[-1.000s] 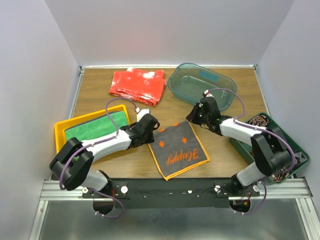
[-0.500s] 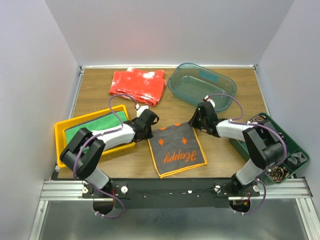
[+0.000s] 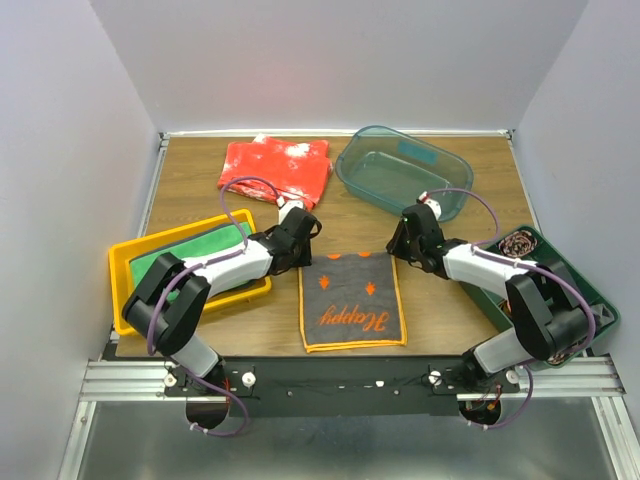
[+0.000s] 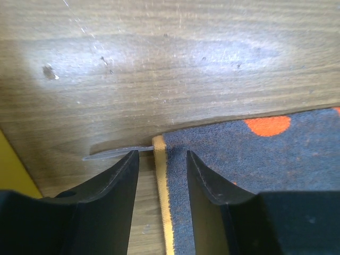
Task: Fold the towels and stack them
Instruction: Fold the towel at the center of the board.
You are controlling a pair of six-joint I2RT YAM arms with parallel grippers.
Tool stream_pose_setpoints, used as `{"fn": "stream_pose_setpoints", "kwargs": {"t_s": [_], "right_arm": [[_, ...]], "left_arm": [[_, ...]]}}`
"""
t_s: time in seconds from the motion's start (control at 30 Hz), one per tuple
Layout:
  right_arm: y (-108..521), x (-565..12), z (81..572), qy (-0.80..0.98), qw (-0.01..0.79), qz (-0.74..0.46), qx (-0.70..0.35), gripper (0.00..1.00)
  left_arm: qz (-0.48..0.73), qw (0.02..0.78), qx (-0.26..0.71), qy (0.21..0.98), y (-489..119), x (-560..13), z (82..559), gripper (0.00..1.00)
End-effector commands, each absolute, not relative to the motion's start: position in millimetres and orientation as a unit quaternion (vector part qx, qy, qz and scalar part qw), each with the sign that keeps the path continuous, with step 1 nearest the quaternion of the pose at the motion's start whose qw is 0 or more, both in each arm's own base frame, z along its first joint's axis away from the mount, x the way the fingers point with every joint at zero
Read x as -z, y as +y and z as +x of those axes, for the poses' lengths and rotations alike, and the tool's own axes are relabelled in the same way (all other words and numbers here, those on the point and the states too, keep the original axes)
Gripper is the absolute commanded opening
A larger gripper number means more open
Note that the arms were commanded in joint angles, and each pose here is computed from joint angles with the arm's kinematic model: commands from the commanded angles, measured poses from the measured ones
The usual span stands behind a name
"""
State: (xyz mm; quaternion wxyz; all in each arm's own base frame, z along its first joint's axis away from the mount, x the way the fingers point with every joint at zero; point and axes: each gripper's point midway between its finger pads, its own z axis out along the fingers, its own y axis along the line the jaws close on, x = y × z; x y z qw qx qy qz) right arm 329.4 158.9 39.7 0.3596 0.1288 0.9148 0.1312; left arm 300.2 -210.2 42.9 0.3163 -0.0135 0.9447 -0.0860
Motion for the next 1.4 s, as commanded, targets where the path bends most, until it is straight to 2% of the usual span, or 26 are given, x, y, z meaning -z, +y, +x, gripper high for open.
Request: {"fn": "stream_pose_setpoints", "kwargs": {"t_s": [0.0,0.37,0.53,0.6,0.7,0.8,0.83,0.87,0.9,0.97,1.13,1.37], "right_arm": [[158.6,-49.4,334.0,0.917,0.363,0.114,-0.117,0.40],[157.2,-21.2,327.1,0.932,0.332,0.105,-0.101,0.40],[162.8,-8.4,325.2,0.938,0.316,0.097,-0.108,0.38],[164.4,-8.1,325.9,0.937,0.315,0.097,-0.112,0.36],[163.1,-8.1,328.2,0.937,0.318,0.098,-0.106,0.28],[161.1,-12.2,334.2,0.935,0.326,0.096,-0.098,0.15],[160.9,-13.6,336.4,0.935,0.329,0.093,-0.096,0.07],[157.8,-15.3,338.9,0.934,0.334,0.094,-0.086,0.03],[158.5,-21.5,346.1,0.931,0.343,0.095,-0.084,0.01],[154.2,-28.6,353.8,0.927,0.355,0.096,-0.072,0.01],[150.5,-67.5,377.0,0.906,0.405,0.104,-0.064,0.01],[158.2,-103.9,372.6,0.890,0.432,0.097,-0.108,0.01]], "left_arm": [[-0.014,0.342,0.068,0.937,-199.6,-64.6,308.6,0.50],[-0.003,0.309,0.076,0.948,-206.6,-36.8,308.6,0.50],[-0.003,0.303,0.072,0.950,-209.2,-26.8,312.4,0.46],[-0.005,0.306,0.070,0.949,-210.0,-24.9,315.2,0.40],[-0.004,0.313,0.076,0.947,-213.7,-24.0,320.0,0.35],[-0.008,0.331,0.082,0.940,-216.5,-27.5,327.4,0.24],[-0.009,0.337,0.084,0.938,-218.0,-30.6,330.4,0.20],[-0.010,0.344,0.081,0.936,-218.0,-33.8,333.4,0.14],[-0.012,0.349,0.080,0.933,-218.4,-37.2,336.7,0.12],[-0.019,0.370,0.072,0.926,-217.3,-49.5,347.7,0.07],[-0.021,0.419,0.079,0.904,-222.2,-90.8,369.5,0.02],[-0.004,0.434,0.105,0.895,-220.3,-120.0,363.8,0.01]]}}
